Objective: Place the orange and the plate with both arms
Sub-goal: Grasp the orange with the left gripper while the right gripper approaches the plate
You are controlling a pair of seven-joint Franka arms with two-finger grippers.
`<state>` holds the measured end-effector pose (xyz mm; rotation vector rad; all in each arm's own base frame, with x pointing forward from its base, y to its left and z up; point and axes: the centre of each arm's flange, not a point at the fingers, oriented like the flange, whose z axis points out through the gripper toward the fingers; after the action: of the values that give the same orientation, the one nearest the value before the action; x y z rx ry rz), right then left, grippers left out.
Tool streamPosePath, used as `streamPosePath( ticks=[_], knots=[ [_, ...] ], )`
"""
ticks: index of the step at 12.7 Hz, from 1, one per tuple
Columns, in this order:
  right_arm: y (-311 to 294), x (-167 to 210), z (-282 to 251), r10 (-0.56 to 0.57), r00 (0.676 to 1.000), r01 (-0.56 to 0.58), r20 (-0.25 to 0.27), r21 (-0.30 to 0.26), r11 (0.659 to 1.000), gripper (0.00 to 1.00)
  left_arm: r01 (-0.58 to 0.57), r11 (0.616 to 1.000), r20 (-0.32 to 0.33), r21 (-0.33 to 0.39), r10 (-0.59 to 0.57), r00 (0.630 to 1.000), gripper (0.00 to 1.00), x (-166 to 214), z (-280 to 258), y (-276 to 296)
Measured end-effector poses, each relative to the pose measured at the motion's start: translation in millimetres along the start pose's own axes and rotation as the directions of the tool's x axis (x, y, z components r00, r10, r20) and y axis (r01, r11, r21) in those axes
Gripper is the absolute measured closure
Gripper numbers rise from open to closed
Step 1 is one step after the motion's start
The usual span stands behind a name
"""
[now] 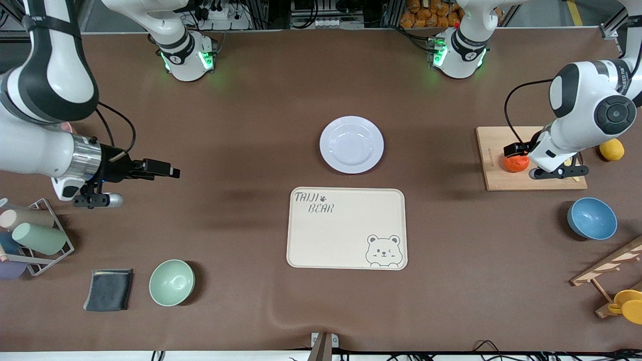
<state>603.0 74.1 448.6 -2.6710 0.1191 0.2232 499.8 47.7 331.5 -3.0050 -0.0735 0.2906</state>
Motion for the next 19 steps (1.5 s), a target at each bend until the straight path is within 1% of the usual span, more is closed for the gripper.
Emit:
streamPosePath(
  ticks=[2,3,6,8,9,12,13,15,16,19],
  knots=[
    [0.0,-1.6,12.0,0.013,1.000,-0.013,0.010,0.024,1.000,0.00,-0.008,1.000,-0.013,0.008,0.008,1.000,0.00,-5.3,17.6,-4.9],
    [-0.2,-2.2,15.7,0.023,1.000,-0.023,0.016,0.047,0.999,0.00,-0.027,0.999,-0.022,0.031,0.027,0.999,0.00,-8.4,27.4,-5.8],
    [4.8,-1.7,26.6,0.053,0.999,-0.053,0.008,0.085,0.995,0.00,-0.079,0.993,-0.023,0.085,0.081,0.996,0.00,-16.0,56.9,-9.6],
    [6.7,-1.1,35.6,0.076,0.997,-0.075,-0.004,0.134,0.988,0.00,-0.107,0.989,-0.013,0.107,0.109,0.994,0.00,-15.1,73.3,-12.5],
    [9.2,-1.2,42.6,0.080,0.997,-0.077,-0.011,0.159,0.984,0.00,-0.110,0.988,-0.012,0.109,0.112,0.994,0.00,-13.6,80.3,-15.3],
    [18.1,-6.0,71.7,0.078,0.997,-0.069,-0.021,0.265,0.962,0.00,-0.115,0.988,-0.010,0.105,0.117,0.993,0.00,-10.1,98.1,-21.1],
    [21.3,-8.5,81.2,0.078,0.997,-0.068,-0.023,0.290,0.954,0.00,-0.118,0.988,-0.006,0.099,0.120,0.993,0.00,-9.1,105.7,-21.2],
    [20.2,-13.2,98.1,0.086,0.996,-0.073,-0.026,0.317,0.946,0.00,-0.147,0.985,0.013,0.093,0.147,0.989,0.00,-7.5,124.6,-17.9],
    [15.9,-15.3,105.6,0.085,0.996,-0.070,-0.033,0.330,0.941,0.00,-0.172,0.980,0.021,0.105,0.170,0.985,0.00,-6.9,133.7,-17.4],
    [8.9,-25.3,132.4,0.067,0.996,-0.040,-0.054,0.409,0.912,0.00,-0.193,0.974,0.022,0.118,0.192,0.981,0.00,-6.3,151.9,-31.4]
  ],
)
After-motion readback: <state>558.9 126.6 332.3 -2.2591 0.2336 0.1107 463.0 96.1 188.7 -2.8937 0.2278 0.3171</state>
